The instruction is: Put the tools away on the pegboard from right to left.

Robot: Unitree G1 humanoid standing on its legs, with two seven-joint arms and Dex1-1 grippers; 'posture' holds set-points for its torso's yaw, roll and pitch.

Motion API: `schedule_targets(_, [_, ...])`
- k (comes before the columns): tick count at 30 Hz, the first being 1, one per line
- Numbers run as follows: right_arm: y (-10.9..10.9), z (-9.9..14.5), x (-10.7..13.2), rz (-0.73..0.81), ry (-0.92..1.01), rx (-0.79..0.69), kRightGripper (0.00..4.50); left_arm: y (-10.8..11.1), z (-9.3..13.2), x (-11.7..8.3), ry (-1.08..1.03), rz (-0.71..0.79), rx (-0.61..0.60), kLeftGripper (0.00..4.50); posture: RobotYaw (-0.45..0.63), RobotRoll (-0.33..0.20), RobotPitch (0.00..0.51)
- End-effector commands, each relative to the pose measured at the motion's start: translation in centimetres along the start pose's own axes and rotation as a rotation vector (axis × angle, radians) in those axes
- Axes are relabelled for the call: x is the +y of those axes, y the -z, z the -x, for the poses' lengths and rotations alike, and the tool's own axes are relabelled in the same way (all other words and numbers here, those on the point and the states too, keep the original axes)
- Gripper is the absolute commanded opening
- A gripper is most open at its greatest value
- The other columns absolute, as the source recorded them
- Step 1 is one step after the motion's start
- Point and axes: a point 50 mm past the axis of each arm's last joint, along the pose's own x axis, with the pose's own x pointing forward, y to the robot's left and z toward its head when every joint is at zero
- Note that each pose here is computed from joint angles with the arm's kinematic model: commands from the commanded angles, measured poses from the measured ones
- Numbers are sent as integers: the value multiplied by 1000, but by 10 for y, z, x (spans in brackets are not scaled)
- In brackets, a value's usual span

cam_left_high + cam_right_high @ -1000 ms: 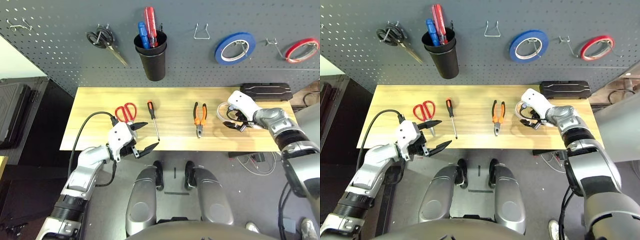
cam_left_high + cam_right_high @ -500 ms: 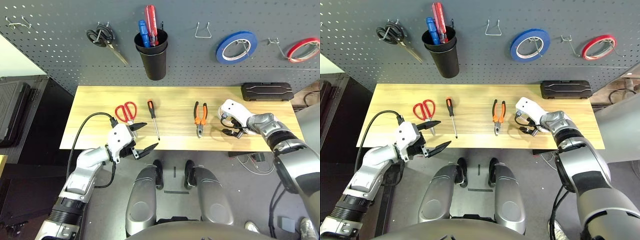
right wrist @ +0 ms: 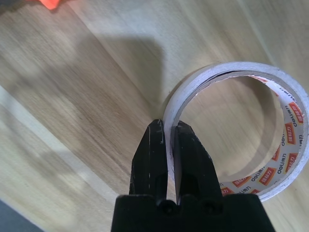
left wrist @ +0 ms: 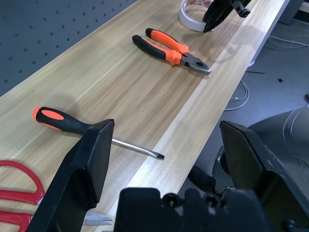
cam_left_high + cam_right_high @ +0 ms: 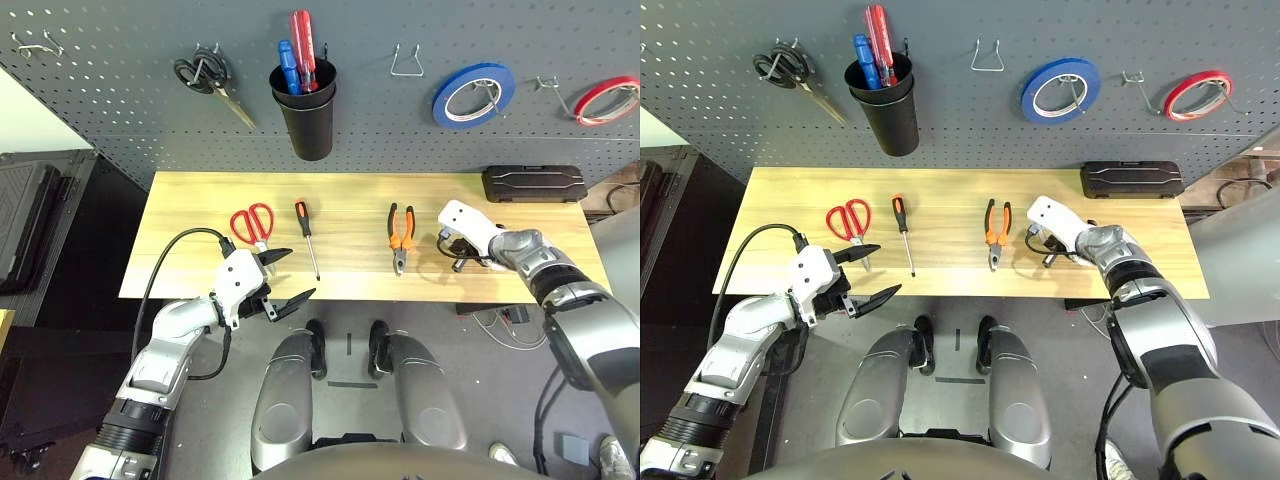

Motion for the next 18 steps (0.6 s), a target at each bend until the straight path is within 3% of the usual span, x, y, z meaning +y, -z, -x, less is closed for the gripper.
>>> schedule_targets(1, [14,5,-2,-19,36,1,32,2,-2,-3,22,-7,12,4500,108,0,311])
schedule_targets(7, [23,23,-7,39,180,-118,32,0,-6,1,12,-18,-8,4500,95,0,282])
schedule_targets(14, [25,58,6,69,523,-405,32,-2,-8,7,2,-34,-28,4500,79,0,245])
schedule_targets(18, [30,71,16,145,642,-473,32,-2,-8,9,-4,-40,-36,4500,68,0,225])
